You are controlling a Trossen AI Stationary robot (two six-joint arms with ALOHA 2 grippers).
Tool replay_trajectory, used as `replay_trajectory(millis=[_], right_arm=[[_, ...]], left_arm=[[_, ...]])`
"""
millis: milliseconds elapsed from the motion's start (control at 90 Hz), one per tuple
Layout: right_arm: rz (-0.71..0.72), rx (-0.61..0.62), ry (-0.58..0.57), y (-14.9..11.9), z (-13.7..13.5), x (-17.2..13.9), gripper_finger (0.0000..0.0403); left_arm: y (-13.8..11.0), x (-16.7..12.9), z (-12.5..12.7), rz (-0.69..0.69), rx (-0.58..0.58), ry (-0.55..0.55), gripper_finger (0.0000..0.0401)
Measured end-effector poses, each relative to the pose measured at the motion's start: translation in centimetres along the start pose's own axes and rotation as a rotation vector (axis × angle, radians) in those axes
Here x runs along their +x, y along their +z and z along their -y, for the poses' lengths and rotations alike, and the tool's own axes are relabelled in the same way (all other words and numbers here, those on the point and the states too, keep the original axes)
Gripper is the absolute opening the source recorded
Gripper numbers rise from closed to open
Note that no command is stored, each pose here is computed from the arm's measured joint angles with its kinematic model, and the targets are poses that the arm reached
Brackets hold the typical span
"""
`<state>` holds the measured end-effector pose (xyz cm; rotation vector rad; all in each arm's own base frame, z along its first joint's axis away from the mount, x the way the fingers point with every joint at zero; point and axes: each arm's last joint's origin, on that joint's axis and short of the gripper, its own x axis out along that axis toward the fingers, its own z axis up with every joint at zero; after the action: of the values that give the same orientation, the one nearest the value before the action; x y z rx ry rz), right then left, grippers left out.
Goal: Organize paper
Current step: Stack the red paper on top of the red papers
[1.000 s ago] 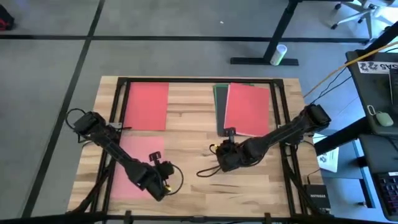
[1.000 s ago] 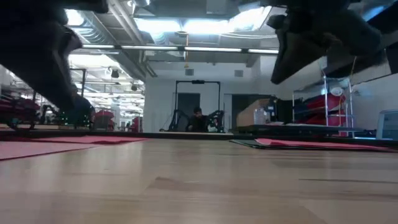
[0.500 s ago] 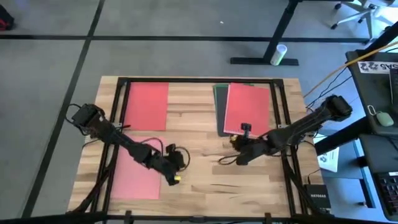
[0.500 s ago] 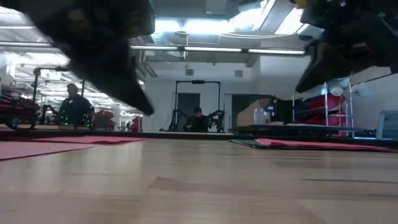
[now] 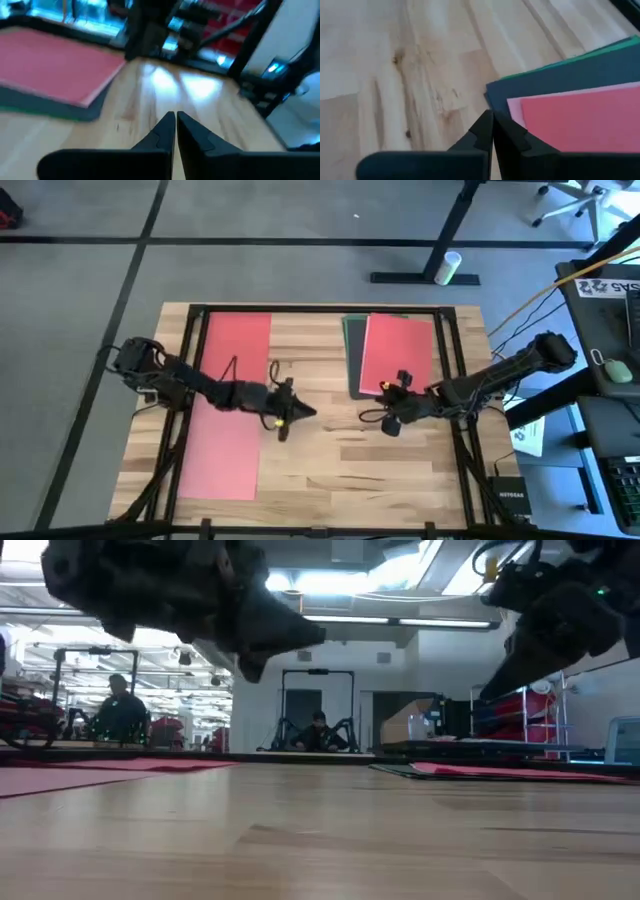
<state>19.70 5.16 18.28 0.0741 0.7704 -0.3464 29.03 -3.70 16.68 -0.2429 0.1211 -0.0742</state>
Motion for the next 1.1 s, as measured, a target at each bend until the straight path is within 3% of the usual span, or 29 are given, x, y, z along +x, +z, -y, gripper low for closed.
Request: replay_trajectory(millis=[211,389,567,822,1100], right_arm=[[-0.01,0.036,-0.054,0.3,0.9,0.8,0.0013],[-0.063,0.02,-0.101,0.0,1.1,2.3,0.0057],[-0.148,0.002,-0.174,-0.1,1.7,4.3,0.0096],[-0.202,-0.021,-0.198,1.2,2.4,6.3,0.0101],[-0.249,-0.064,-0.211,1.6,2.0,8.0,0.0101]], left_arm=[[0.2,-0.7,-2.7,0.024,0.015,0.034,0.0],[0.1,-0.9,-4.5,-0.018,0.004,0.051,0.0],[-0.5,-1.2,-6.5,-0.101,0.009,0.134,0.0],[-1.0,-1.8,-8.5,-0.188,-0.021,0.22,0.0],[-1.0,-2.0,-9.1,-0.188,-0.028,0.244,0.0]])
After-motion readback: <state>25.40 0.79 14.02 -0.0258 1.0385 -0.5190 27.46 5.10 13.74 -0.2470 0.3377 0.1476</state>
